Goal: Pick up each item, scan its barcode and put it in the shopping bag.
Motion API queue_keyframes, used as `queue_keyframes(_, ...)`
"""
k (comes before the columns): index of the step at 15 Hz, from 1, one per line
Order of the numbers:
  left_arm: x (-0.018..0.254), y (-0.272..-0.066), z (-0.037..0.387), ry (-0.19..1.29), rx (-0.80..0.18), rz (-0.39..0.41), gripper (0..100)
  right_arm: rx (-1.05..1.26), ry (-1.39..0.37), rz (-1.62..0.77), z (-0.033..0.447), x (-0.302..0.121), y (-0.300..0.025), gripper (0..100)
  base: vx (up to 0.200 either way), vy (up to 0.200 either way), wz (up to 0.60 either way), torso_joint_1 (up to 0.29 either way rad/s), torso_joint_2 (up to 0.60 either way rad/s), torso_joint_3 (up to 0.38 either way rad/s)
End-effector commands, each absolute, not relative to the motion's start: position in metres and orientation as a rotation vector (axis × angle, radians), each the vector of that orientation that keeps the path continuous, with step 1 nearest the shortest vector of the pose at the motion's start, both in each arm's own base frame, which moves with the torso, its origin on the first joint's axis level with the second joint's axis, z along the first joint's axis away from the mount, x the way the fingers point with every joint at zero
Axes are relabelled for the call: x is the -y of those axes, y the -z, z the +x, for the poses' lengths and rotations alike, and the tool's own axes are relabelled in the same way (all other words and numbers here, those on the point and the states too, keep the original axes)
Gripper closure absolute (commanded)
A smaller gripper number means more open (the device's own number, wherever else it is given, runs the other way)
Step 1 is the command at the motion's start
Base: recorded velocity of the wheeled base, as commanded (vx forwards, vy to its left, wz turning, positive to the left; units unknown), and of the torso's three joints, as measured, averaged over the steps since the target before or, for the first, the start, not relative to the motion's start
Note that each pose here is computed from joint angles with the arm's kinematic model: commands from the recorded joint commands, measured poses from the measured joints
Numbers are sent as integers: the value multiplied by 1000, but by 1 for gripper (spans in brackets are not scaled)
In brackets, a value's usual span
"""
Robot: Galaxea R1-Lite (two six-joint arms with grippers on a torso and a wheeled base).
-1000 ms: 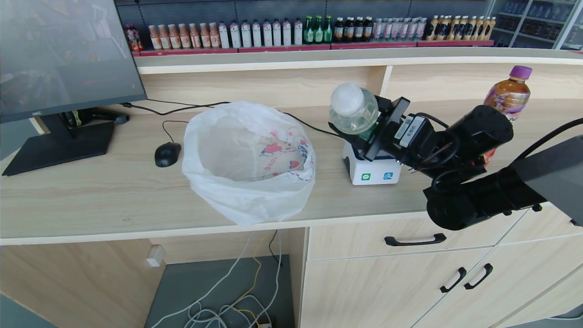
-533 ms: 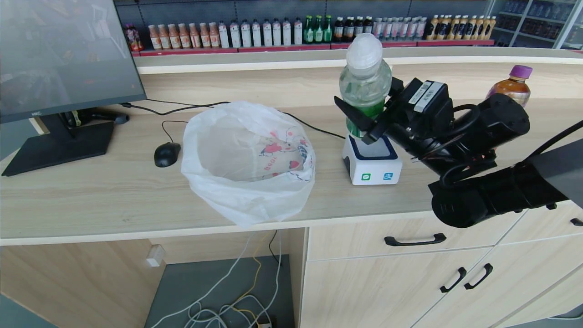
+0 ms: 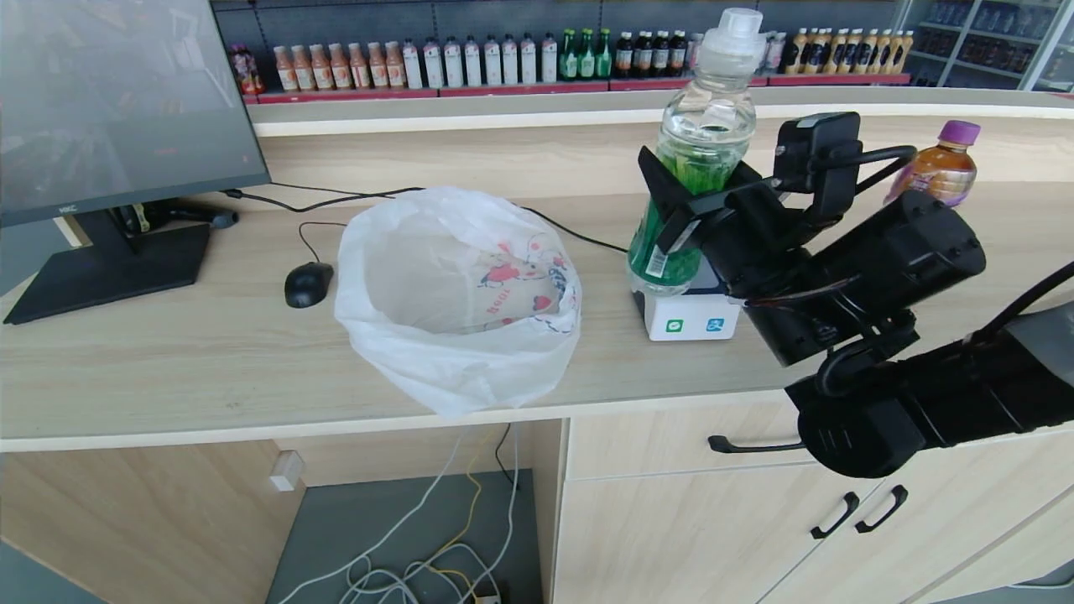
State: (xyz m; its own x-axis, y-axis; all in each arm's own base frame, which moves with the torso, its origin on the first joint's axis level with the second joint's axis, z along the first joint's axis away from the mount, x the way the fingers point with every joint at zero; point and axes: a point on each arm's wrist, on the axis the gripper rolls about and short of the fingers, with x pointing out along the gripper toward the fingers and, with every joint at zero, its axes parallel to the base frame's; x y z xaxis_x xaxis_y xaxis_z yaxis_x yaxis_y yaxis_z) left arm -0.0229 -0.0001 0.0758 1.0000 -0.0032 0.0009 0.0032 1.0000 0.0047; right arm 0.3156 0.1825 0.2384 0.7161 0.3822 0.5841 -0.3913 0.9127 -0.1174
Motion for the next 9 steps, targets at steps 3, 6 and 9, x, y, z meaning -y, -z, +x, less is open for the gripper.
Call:
queue_keyframes(3, 0, -76, -23, 3, 2, 5, 0, 621, -409, 113, 298, -176, -246, 100, 0, 0, 0, 0, 0, 0)
queue_keyframes(6, 0, -75, -23, 3, 0, 5, 0, 567, -341, 196, 290, -170, -242, 100, 0, 0, 0, 0, 0, 0)
queue_keyframes(9, 0, -75, -23, 3, 0, 6, 0, 532, -351, 204, 282, -164, -236, 100, 0, 0, 0, 0, 0, 0)
